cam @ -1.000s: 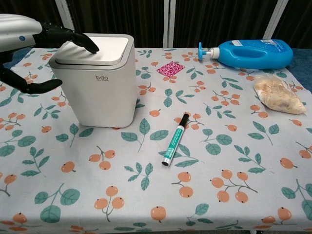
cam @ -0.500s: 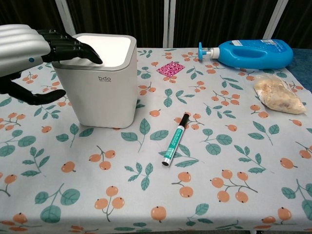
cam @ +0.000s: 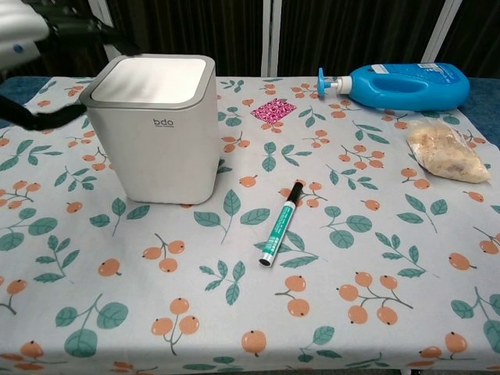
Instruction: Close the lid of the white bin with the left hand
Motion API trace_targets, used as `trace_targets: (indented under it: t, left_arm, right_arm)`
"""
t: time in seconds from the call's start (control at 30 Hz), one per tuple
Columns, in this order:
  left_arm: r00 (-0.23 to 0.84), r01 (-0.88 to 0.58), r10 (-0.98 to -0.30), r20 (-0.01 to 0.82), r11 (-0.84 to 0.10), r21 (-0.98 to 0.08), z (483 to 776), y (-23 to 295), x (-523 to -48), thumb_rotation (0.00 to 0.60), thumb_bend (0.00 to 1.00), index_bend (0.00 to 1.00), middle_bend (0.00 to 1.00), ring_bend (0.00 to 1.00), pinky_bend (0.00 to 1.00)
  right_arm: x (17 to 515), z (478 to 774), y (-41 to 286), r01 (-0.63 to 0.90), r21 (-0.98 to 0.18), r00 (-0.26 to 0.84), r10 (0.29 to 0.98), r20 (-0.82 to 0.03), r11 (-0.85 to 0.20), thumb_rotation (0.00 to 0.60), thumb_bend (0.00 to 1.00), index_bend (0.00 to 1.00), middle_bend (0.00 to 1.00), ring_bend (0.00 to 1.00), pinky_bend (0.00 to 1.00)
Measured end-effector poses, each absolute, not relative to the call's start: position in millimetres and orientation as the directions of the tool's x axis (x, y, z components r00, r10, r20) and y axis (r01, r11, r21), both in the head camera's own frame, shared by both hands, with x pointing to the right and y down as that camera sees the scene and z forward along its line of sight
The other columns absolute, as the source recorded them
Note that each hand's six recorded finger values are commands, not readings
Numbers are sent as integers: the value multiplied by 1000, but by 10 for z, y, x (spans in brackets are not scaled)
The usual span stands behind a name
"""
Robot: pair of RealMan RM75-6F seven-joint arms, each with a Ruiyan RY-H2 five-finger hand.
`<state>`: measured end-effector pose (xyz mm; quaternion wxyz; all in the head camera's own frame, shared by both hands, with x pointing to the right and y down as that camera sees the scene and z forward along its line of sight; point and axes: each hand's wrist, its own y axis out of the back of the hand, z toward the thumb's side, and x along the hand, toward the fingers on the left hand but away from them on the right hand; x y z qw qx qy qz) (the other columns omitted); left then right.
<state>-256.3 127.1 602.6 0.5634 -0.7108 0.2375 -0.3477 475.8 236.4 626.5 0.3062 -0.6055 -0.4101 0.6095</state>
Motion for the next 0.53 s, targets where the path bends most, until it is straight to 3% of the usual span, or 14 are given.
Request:
trace_targets:
  t: [0.27, 0.37, 0.53]
  left_arm:
    - [412, 46, -877, 246, -249, -967, 5940, 1319, -3292, 600, 416, 156, 172, 133, 135]
    - [258, 75, -919, 298, -288, -955, 6036, 1506, -3770, 600, 390, 149, 172, 133, 135]
    - [91, 101, -935, 344, -335, -937, 6136, 1865, -4341, 600, 263, 148, 174, 133, 134]
  right_arm:
    - [4770, 6238, 2350, 138, -876, -75, 877, -475, -462, 600, 196, 0, 0, 0, 0]
    - [4733, 6185, 2317, 152, -889, -43, 896, -443, -432, 600, 200, 0, 0, 0, 0]
    - [4694, 6093, 2287, 141, -921, -3, 930, -368, -364, 600, 200, 0, 0, 0, 0]
